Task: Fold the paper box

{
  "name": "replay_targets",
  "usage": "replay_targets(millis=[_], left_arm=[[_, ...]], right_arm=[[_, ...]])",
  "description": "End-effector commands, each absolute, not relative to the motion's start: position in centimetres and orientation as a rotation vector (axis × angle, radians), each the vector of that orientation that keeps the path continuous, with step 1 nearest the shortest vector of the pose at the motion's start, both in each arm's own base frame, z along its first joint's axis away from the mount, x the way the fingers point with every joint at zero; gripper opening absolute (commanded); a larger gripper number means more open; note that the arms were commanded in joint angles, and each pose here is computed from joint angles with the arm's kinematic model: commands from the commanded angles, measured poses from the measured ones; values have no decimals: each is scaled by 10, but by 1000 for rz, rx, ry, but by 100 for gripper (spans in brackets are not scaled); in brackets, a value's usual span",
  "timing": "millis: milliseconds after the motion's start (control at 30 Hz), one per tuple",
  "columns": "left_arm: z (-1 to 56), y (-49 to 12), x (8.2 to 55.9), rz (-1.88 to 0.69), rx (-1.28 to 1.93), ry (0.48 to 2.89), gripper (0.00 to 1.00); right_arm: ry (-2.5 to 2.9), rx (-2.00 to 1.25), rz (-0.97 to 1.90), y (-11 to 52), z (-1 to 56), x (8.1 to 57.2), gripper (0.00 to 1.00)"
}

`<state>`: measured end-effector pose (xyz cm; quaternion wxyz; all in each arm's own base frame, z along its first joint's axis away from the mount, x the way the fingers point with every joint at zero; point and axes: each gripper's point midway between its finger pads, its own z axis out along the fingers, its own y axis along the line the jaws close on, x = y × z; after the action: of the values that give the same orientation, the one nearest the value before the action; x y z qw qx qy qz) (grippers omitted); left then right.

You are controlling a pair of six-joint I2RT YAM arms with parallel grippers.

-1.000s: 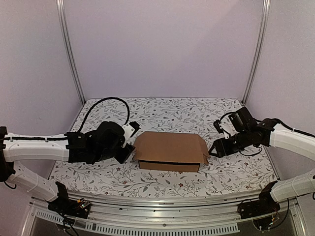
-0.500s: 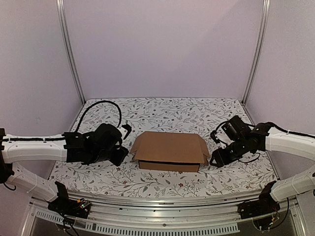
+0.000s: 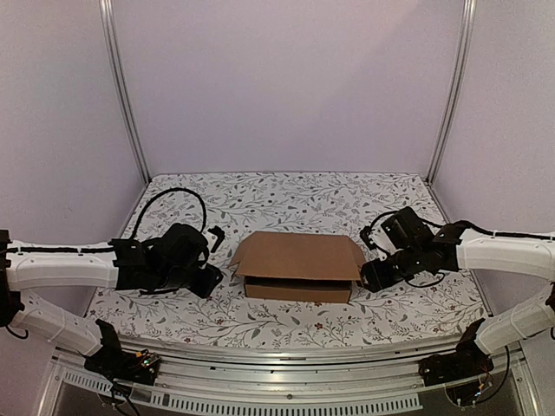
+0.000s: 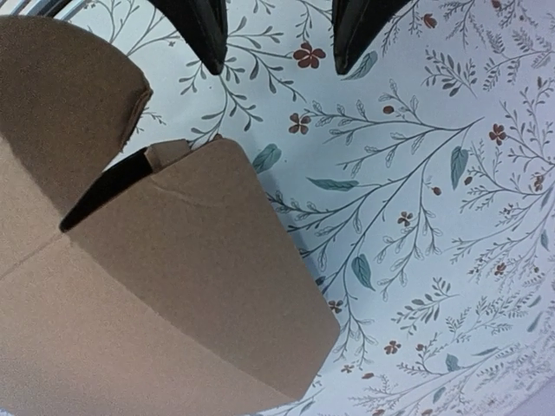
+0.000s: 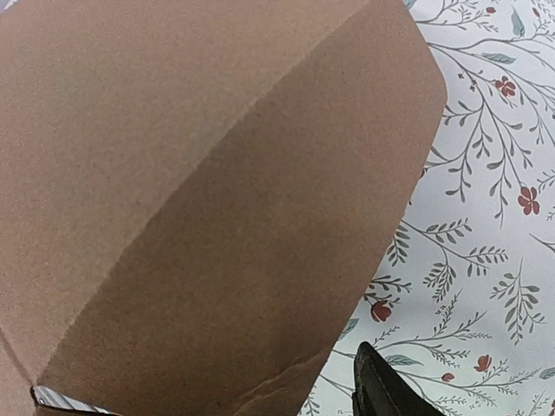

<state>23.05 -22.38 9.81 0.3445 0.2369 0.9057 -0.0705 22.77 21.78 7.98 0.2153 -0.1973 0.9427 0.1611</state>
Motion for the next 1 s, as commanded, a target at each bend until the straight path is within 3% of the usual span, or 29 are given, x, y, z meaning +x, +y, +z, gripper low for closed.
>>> replay_targets(millis=[0,367,967], left_arm=[[100,-221,233,-236,571,2342,40],[124,-232,245,-316,609,2243,47],[159,-232,291,-331,618,1962,52]], right_arm=[[2474,-515,555,236,118,241,54],[2328,-457,613,249,172,262,55],[2307,-477,624,256,185,267,55]])
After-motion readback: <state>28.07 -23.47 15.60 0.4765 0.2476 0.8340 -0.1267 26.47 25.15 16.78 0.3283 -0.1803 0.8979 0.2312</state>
